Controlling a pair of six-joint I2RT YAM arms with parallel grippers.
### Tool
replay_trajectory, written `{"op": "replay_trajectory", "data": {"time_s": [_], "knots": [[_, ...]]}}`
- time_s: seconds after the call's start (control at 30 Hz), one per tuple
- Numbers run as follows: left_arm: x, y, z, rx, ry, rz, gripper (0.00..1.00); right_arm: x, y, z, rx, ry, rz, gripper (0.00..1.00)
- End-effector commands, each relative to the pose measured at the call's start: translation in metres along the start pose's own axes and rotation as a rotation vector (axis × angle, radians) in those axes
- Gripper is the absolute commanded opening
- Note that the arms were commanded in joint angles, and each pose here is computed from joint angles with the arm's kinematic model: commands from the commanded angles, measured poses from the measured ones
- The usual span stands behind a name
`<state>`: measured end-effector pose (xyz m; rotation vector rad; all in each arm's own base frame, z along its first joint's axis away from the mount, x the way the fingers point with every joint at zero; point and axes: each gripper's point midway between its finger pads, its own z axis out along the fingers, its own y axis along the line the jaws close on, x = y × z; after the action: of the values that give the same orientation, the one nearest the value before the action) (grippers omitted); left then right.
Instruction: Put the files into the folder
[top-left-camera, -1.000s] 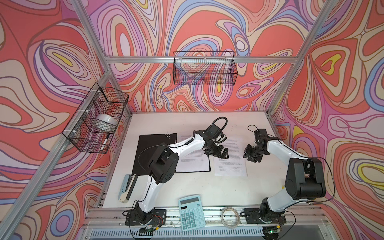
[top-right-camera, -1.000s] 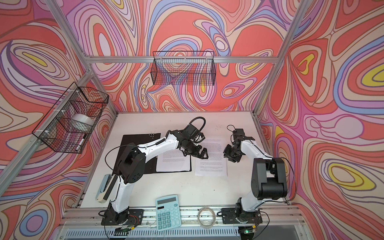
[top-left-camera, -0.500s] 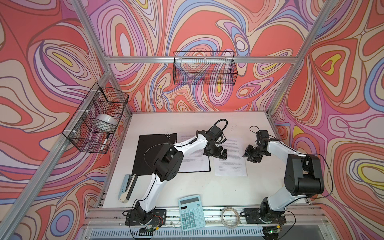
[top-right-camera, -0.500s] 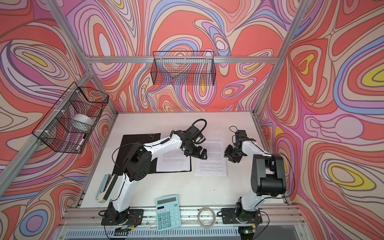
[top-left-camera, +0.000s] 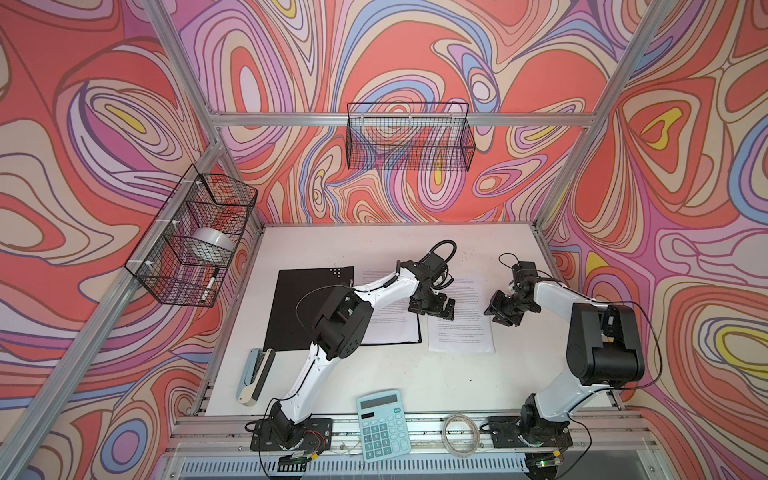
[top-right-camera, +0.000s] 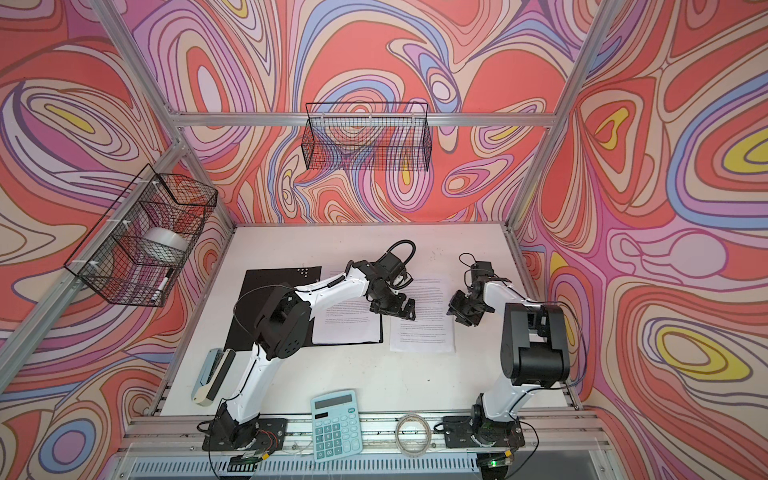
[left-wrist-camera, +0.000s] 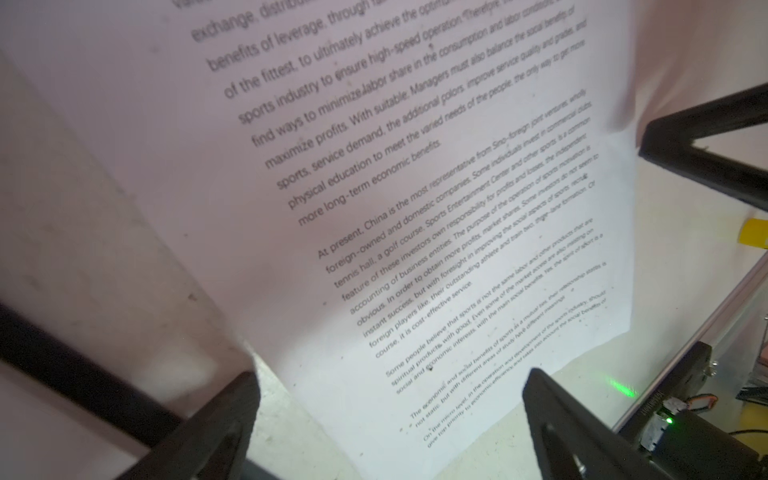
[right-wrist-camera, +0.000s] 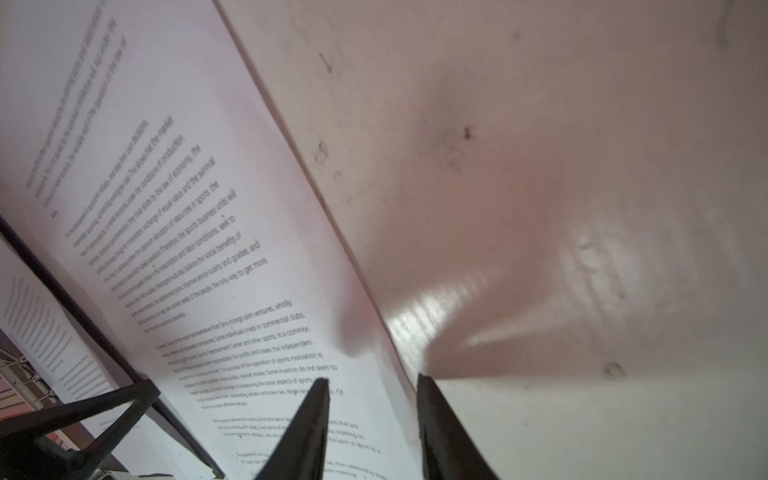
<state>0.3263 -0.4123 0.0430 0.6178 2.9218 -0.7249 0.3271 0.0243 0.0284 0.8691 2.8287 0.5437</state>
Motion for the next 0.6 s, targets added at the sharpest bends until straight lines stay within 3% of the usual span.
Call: {"op": "replay_trajectory", "data": {"time_s": [0.0, 0.33, 0.57], "knots": [[0.012, 0.002, 0.012, 0.01, 0.067, -0.038, 1.0, 0.005, -0.009, 0.009, 0.012, 0.03, 0.004, 0.37], [0.004, -0.001, 0.012, 0.013, 0.052, -0.024, 1.0, 0.011, -0.007, 0.016, -0.017, 0.069, 0.008, 0.38], [-0.003, -0.005, 0.006, 0.03, 0.036, -0.007, 1.0, 0.017, 0.006, 0.017, -0.108, 0.105, 0.015, 0.37]]}}
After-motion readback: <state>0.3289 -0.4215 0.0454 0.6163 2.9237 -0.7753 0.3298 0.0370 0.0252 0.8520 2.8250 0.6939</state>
